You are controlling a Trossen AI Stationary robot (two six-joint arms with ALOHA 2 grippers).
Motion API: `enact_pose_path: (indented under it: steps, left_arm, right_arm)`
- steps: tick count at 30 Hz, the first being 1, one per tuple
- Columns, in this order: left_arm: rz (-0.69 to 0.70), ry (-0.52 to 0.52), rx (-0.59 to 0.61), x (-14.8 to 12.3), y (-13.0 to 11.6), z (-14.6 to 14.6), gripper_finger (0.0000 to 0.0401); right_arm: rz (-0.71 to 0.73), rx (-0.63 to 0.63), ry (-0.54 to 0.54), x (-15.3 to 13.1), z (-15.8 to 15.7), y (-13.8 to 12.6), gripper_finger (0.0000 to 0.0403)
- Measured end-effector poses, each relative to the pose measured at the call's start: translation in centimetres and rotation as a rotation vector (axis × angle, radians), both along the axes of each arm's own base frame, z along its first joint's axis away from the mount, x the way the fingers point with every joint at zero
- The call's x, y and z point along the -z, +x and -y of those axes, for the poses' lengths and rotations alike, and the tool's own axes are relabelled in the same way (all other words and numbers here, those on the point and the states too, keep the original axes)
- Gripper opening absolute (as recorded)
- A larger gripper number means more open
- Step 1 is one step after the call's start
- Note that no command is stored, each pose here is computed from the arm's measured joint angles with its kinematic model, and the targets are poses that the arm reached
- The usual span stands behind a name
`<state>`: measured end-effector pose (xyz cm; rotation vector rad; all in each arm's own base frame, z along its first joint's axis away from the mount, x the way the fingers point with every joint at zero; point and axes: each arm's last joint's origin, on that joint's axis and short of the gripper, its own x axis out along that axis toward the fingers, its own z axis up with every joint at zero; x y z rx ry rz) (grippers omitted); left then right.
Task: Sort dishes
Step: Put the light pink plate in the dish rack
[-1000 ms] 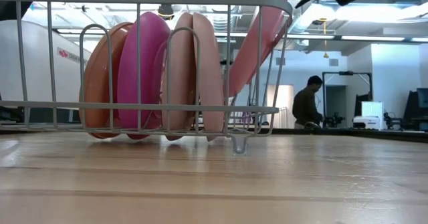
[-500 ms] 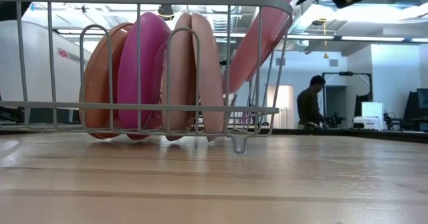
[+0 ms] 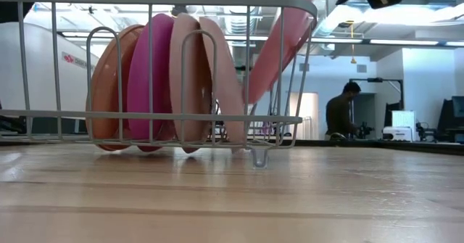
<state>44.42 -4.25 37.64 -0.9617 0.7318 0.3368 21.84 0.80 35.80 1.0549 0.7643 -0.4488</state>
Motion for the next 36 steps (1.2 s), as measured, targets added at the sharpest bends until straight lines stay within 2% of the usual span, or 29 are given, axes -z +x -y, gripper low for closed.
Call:
enact_pose_path:
  steps: [4,8,14,21,23,29,33,36]
  left_arm:
    - [-0.001,-0.052,-0.070,-0.2,-0.2,0.3,0.0214]
    - [-0.020,-0.041,-0.122,0.0,-0.3,0.2,0.0196]
    - [-0.079,0.008,-0.168,0.4,-0.8,-0.1,0.0142]
    - [-0.010,-0.004,-0.172,-0.1,-0.3,-0.1,0.0081]
    - [-0.020,-0.002,-0.176,0.0,-0.4,-0.2,0.0076]
    - [-0.070,-0.050,-0.144,2.9,1.5,-0.2,0.0078]
    - [-0.065,-0.062,-0.161,3.0,1.6,-0.1,0.0077]
    - [-0.062,-0.043,-0.193,3.0,1.6,-0.2,0.0054]
  right_arm:
    - [-0.019,0.004,-0.006,0.1,0.2,-0.3,0.0141]
    - [-0.025,-0.022,-0.043,0.0,0.6,-0.6,0.0141]
    - [-0.053,-0.061,-0.088,-0.7,1.2,-3.2,0.0139]
    - [-0.018,-0.033,-0.111,-1.8,1.9,-6.5,0.0138]
    - [-0.003,-0.020,-0.113,-2.1,2.0,-7.2,0.0138]
    - [0.031,0.018,-0.118,-2.5,2.3,-8.3,0.0138]
    - [0.038,0.023,-0.118,-2.6,2.3,-8.4,0.0138]
    - [0.037,0.022,-0.119,-2.6,2.3,-8.4,0.0138]
